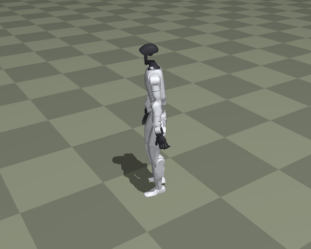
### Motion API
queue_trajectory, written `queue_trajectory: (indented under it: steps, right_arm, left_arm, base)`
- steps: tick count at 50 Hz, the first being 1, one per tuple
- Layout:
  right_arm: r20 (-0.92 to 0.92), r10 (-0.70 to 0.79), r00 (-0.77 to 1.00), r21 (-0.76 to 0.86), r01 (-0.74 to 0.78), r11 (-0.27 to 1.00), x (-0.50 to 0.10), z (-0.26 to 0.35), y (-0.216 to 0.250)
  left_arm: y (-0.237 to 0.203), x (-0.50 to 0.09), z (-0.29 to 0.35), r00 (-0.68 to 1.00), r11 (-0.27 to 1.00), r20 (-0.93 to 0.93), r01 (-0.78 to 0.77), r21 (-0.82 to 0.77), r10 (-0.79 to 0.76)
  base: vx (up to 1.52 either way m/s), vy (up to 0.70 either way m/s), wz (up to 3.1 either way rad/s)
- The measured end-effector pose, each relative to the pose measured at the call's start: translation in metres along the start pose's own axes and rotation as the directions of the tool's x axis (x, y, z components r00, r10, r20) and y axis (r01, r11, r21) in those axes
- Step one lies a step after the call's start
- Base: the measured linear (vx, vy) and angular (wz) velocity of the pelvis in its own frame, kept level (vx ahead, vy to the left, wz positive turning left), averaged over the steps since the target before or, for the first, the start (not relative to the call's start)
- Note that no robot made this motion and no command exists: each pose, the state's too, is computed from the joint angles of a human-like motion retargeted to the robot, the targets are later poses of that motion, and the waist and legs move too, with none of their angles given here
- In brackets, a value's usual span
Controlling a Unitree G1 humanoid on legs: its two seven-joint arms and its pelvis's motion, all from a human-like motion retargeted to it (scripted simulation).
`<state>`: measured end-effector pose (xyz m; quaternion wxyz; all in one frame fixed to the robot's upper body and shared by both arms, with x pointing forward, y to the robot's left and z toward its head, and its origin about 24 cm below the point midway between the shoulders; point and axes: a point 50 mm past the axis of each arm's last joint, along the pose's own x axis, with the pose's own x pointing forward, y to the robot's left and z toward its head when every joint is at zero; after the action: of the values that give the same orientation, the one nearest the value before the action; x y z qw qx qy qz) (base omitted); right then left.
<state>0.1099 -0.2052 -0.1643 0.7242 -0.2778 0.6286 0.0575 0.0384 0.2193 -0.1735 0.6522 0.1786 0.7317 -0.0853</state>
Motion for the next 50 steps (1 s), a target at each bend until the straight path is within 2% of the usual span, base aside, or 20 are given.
queue_trajectory:
  steps: [5,11,18,23,30,34,42,50]
  right_arm:
    - [-0.034,-0.007,0.999,0.005,0.007,1.000,0.001,-0.010,-0.001]
    - [-0.163,0.079,0.984,0.061,-0.070,0.996,0.000,-0.046,0.015]
    - [-0.283,0.196,0.939,0.042,-0.192,0.981,-0.006,-0.061,0.028]
    - [-0.247,0.225,0.943,0.004,-0.231,0.973,-0.005,-0.039,0.023]
    - [-0.118,0.191,0.974,-0.038,-0.197,0.980,-0.004,-0.005,0.024]
    - [-0.091,0.225,0.970,-0.049,-0.230,0.972,-0.005,0.002,0.031]
    - [-0.158,0.269,0.950,-0.034,-0.277,0.960,-0.006,-0.027,0.044]
    - [-0.315,0.347,0.883,0.108,-0.330,0.938,-0.013,-0.085,0.060]
  left_arm:
    - [-0.020,0.005,-0.033,0.999,1.000,-0.052,0.011,-0.019,-0.012]
    - [-0.030,0.005,-0.056,0.984,0.997,-0.167,0.062,-0.036,-0.068]
    - [-0.028,0.006,-0.038,0.998,0.999,-0.044,0.035,-0.039,-0.037]
    - [-0.049,0.007,-0.039,0.997,0.998,-0.045,0.057,-0.024,-0.058]
    - [-0.062,0.006,-0.061,0.991,0.993,-0.125,0.065,0.096,-0.053]
    - [-0.065,0.006,-0.065,0.985,0.991,-0.146,0.109,0.078,-0.096]
    - [-0.058,0.006,-0.057,0.986,0.992,-0.135,0.111,0.061,-0.102]
    - [-0.026,0.005,-0.023,0.999,0.997,-0.027,0.024,0.068,-0.022]
  base:
    - [-0.13,-0.03,1.40]
    - [-0.16,-0.15,1.60]
    - [-0.28,-0.21,0.60]
    - [-0.31,-0.20,1.11]
    - [-0.12,-0.09,0.33]
    - [0.02,-0.03,-0.04]
    - [0.21,0.04,-0.01]
    - [0.31,0.01,-0.45]
